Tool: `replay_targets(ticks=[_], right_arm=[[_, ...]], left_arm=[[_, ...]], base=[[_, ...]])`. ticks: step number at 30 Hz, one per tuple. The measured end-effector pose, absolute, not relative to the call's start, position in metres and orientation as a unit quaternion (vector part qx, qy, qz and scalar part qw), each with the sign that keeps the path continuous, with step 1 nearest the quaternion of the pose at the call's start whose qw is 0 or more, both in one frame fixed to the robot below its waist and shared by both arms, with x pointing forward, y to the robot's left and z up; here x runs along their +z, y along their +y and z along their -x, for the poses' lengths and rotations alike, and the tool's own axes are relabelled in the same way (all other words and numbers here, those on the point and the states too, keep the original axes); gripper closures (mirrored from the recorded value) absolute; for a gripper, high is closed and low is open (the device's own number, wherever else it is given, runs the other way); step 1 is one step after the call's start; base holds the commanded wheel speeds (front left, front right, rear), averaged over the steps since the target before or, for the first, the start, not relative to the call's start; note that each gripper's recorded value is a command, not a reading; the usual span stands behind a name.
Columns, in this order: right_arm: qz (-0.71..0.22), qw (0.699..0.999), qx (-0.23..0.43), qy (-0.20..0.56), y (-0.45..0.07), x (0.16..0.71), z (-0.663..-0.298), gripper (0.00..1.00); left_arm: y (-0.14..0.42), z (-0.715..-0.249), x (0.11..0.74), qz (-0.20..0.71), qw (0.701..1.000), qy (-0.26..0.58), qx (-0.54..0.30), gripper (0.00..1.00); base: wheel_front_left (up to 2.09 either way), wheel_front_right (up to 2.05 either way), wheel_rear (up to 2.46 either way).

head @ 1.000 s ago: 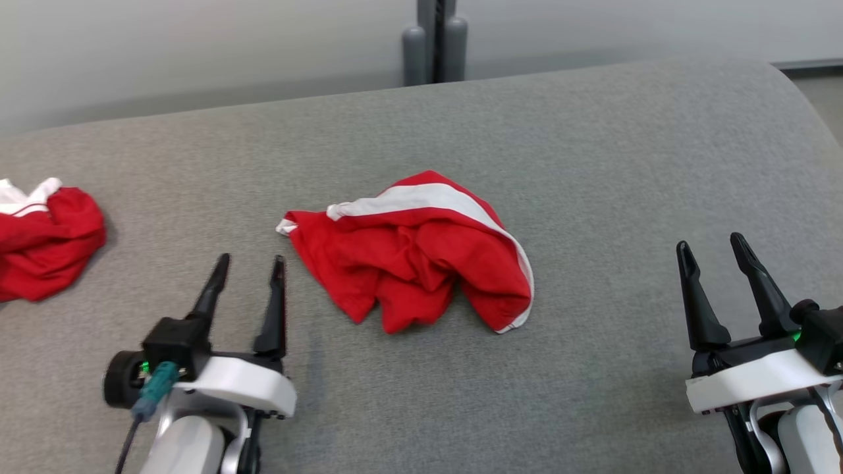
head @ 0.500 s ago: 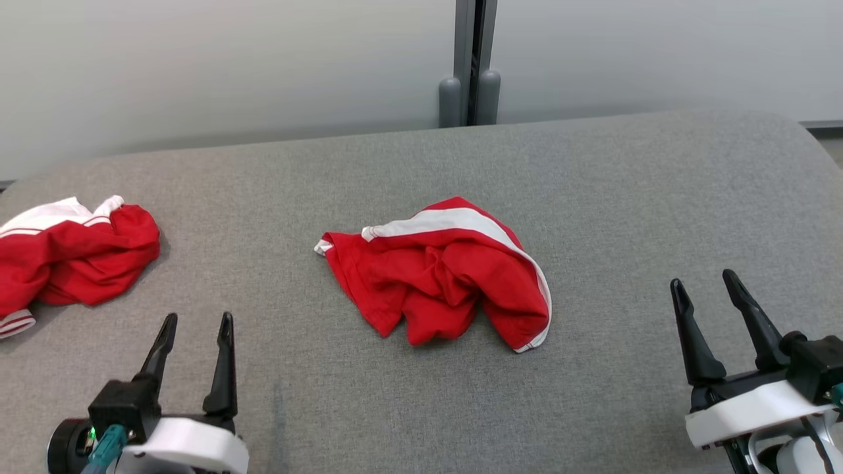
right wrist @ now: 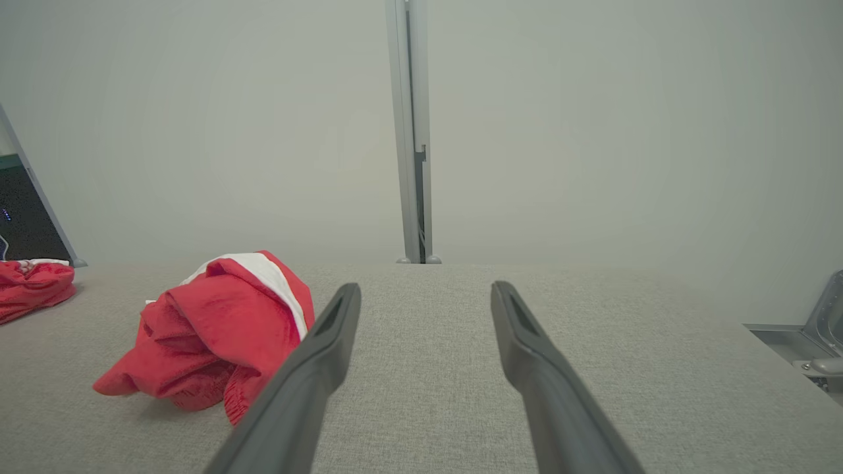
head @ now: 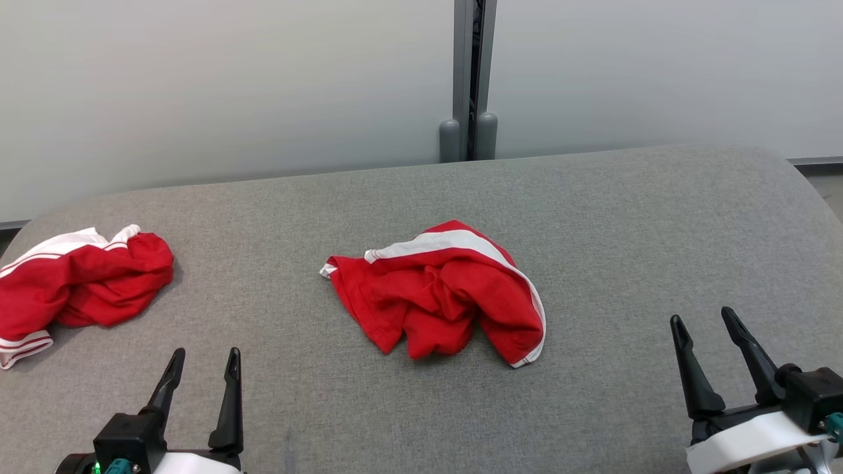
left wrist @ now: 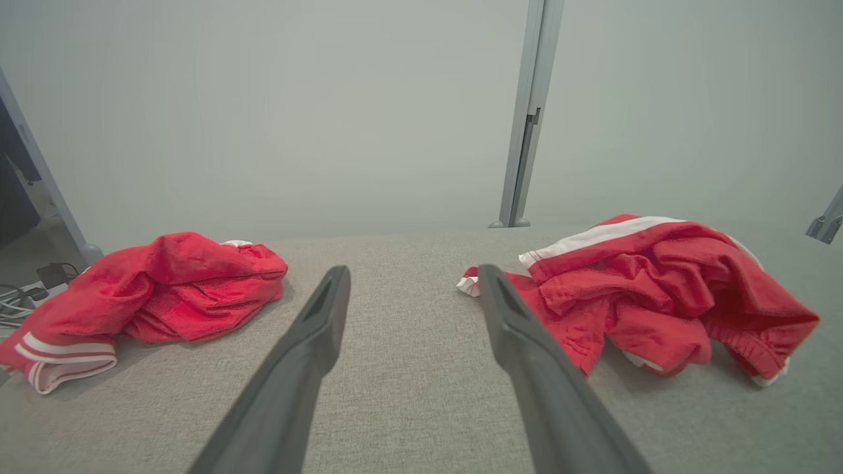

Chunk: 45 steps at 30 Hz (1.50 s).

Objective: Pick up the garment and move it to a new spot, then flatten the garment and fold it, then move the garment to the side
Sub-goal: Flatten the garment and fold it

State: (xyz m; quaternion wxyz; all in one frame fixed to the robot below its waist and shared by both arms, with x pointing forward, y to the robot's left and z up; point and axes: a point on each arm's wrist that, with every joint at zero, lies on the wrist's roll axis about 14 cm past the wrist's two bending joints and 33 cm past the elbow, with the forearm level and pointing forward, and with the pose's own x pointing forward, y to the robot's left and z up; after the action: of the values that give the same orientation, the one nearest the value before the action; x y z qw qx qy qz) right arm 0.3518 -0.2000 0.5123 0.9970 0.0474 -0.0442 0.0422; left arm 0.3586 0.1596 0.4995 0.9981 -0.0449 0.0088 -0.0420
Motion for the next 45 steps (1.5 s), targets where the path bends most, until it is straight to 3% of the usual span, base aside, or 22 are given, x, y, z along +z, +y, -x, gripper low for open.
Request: replay_targets(ticks=[33,38,45], right_arm=[[-0.051,0.997,0.043,-0.039,-0.199,0.509,-0.358,0.00],[-0.049,0.997,0.046,-0.031,-0.198,0.504,-0.372,0.00],[-0.049,0.997,0.055,-0.022,-0.195,0.497,-0.397,0.00]], left_arm=[[0.161,-0.358,0.501,0.049,0.998,0.024,-0.030,0.00],[0.136,-0.400,0.530,0.042,0.996,-0.012,-0.074,0.00],[0.088,-0.460,0.532,0.047,0.988,0.002,-0.148,0.00]], base=[[0.00,0.00,0.00],[0.00,0.00,0.00],[0.00,0.00,0.00]])
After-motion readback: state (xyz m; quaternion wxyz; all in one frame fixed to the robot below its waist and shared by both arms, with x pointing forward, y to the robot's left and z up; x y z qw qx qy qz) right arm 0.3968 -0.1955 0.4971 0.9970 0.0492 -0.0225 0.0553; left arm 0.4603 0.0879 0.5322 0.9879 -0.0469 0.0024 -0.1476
